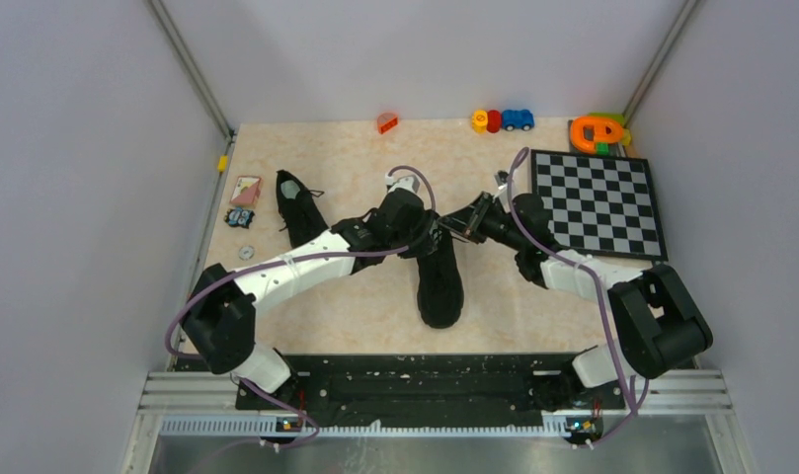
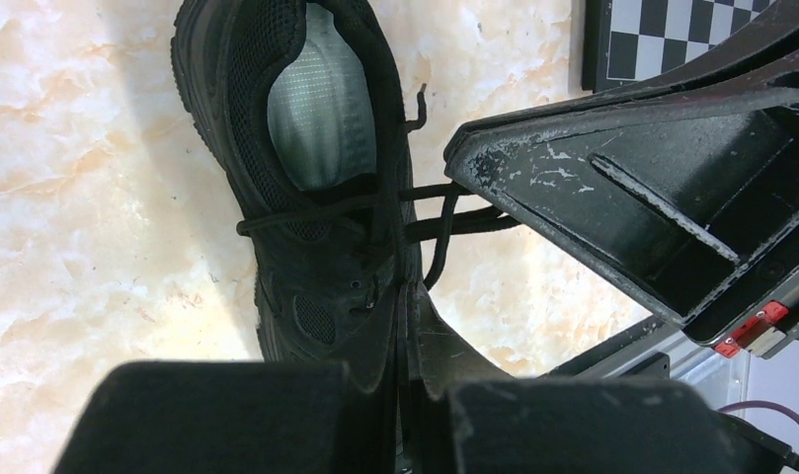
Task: Tie the shoes
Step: Cross the shoelace with the shoelace.
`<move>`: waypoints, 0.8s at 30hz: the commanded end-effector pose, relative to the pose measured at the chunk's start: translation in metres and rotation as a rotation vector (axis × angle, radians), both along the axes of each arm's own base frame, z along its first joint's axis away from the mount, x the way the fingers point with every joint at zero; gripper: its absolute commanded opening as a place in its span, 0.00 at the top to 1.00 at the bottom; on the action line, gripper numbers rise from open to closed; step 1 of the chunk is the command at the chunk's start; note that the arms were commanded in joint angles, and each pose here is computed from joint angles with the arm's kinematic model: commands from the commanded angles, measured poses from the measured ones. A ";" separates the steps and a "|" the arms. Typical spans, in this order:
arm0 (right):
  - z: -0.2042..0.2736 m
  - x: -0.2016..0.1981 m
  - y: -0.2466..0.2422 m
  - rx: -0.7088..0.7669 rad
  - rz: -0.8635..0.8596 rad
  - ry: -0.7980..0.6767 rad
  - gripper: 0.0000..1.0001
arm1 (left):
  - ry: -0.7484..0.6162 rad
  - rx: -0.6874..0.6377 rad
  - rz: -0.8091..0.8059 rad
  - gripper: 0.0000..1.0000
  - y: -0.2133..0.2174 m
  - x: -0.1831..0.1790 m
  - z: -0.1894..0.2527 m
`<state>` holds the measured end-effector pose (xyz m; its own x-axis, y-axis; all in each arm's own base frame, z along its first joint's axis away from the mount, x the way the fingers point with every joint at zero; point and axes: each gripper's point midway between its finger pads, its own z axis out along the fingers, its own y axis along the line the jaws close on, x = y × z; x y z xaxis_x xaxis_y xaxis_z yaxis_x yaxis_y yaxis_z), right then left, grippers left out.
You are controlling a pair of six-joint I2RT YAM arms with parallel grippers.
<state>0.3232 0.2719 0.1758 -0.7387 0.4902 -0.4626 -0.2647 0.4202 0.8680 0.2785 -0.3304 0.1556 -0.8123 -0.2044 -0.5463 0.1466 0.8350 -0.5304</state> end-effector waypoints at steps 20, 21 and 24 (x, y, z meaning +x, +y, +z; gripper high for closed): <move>0.001 -0.009 0.007 0.014 -0.001 -0.045 1.00 | -0.049 0.016 0.009 1.00 -0.014 0.020 0.005; 0.001 -0.009 0.007 0.015 -0.002 -0.044 1.00 | -0.053 0.014 0.013 1.00 -0.015 0.021 0.005; 0.003 -0.010 0.007 0.017 -0.003 -0.047 1.00 | -0.062 0.035 0.021 1.00 -0.016 0.028 0.001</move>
